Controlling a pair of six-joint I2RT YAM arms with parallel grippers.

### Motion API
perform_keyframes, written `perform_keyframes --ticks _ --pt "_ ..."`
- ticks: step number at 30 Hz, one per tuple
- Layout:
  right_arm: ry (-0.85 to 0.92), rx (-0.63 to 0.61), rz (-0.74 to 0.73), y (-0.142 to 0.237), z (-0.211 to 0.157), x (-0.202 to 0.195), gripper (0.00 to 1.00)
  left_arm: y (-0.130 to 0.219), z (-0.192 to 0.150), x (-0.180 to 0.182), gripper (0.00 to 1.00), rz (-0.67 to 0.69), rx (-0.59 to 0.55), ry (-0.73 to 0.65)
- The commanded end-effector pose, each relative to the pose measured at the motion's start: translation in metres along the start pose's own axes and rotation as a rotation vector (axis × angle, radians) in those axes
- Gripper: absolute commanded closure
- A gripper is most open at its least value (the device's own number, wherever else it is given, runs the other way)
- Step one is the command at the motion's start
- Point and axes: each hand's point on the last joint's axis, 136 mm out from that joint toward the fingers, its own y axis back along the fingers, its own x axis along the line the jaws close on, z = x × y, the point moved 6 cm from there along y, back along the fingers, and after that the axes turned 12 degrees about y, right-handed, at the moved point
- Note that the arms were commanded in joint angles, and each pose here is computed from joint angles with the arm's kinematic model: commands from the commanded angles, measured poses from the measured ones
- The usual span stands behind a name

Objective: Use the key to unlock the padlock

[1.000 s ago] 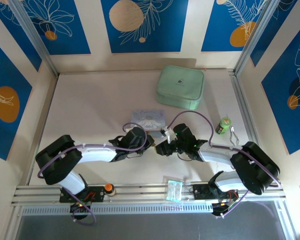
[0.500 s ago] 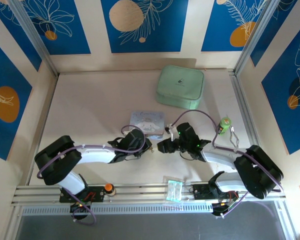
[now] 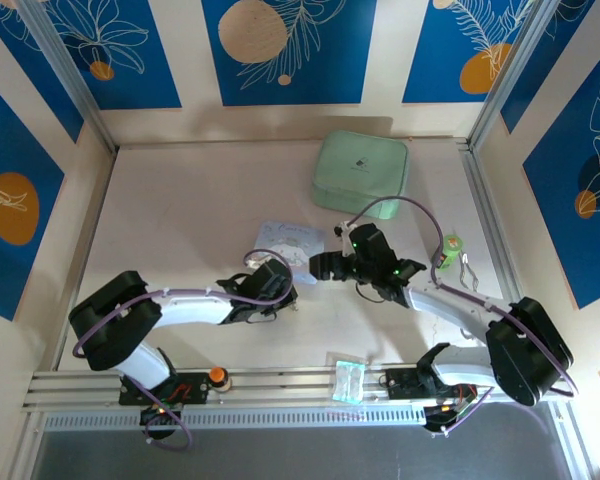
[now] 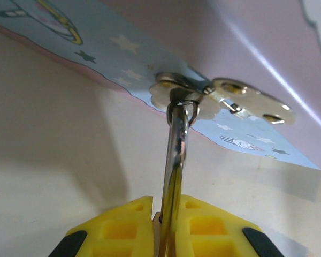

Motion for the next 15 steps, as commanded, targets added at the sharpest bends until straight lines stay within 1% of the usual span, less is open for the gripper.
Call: perform_keyframes --ticks 1,3,6,10,15 --pt "-0.035 0.044 -0.068 -0.005 0.003 -0.009 0.22 0.000 0.003 0.019 0.97 0.134 -0.022 -0.107" --pt "-0.035 0.065 -0.064 -0.011 0.009 -0.007 0.23 -0.001 0.003 0.020 0.94 0.151 -0.028 -0.131" --pt "-0.055 0.125 -0.063 -0.023 0.011 -0.006 0.25 0.001 0.008 0.024 0.93 0.199 -0.062 -0.176" --pt "-0.070 0.165 -0.073 -0.035 0.006 -0.006 0.27 0.001 0.011 0.025 0.89 0.242 -0.083 -0.233" --pt "-0.079 0.196 -0.083 -0.045 -0.001 -0.009 0.29 0.003 0.013 0.022 0.87 0.302 -0.115 -0.307"
